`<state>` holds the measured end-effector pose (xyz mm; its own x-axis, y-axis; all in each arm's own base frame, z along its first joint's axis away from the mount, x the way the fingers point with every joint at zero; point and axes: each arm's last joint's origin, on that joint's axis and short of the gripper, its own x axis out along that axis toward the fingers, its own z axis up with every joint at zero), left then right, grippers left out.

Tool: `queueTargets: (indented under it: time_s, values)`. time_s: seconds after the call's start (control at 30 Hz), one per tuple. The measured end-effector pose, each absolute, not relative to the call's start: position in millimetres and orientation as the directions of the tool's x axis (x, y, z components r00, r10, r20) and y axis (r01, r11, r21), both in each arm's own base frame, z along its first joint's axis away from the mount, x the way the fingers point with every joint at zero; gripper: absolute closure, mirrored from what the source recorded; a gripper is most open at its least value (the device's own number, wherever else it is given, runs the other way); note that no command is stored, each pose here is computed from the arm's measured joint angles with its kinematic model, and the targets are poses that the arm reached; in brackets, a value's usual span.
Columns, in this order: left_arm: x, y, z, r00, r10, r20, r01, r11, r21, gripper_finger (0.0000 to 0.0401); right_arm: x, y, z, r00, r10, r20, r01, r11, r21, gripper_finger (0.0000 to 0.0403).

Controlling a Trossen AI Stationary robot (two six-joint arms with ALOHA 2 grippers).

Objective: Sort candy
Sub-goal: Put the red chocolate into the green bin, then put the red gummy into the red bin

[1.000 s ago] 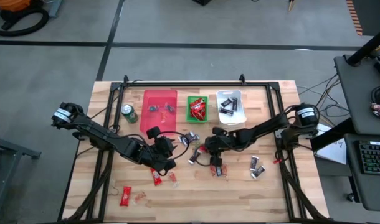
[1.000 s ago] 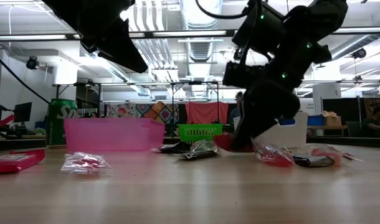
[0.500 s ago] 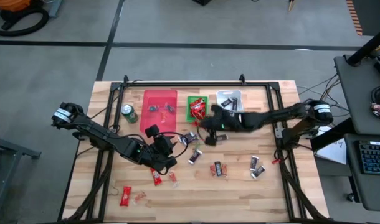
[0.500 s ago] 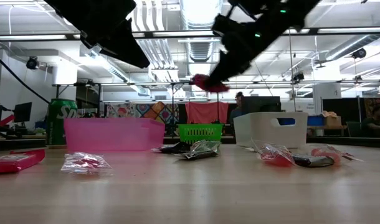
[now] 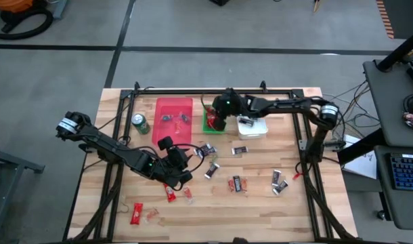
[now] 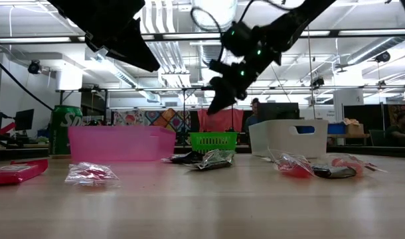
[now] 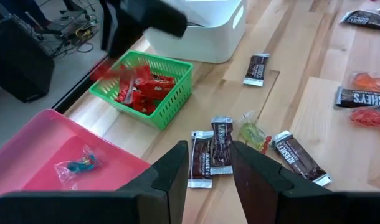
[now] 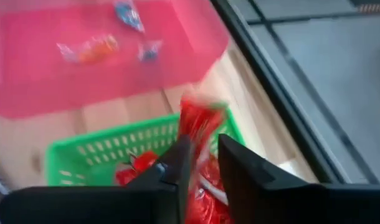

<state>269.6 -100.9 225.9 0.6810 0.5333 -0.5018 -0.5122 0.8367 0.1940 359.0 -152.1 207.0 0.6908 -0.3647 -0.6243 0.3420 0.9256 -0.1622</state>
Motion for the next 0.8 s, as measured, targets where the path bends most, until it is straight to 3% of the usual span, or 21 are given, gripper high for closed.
queueTargets:
  time_s: [0.2, 0.37, 0.53, 0.8]
  values:
    - [269.8, -102.1, 224.9, 0.688, 0.492, -0.533, -0.488, 0.858, 0.161, 0.0295, 361.0, -154.6, 205.7, 0.651, -0.353, -0.672, 0.379, 0.918, -0.115, 0.0254]
    - [270.0, -106.4, 222.2, 0.699, 0.344, -0.627, -0.405, 0.913, 0.050, 0.0295, 357.3, -140.8, 225.2, 0.635, -0.321, -0.703, 0.396, 0.916, -0.061, 0.0227]
    - [269.1, -112.8, 219.4, 0.687, 0.168, -0.707, -0.317, 0.945, -0.084, 0.0295, 354.4, -112.4, 243.6, 0.651, -0.192, -0.735, 0.331, 0.942, 0.047, 0.0226]
    - [266.2, -137.3, 194.0, 0.609, 0.047, -0.792, -0.139, 0.989, -0.049, 0.0295, 354.6, -52.5, 259.7, 0.680, -0.042, -0.732, 0.156, 0.984, 0.088, 0.0240]
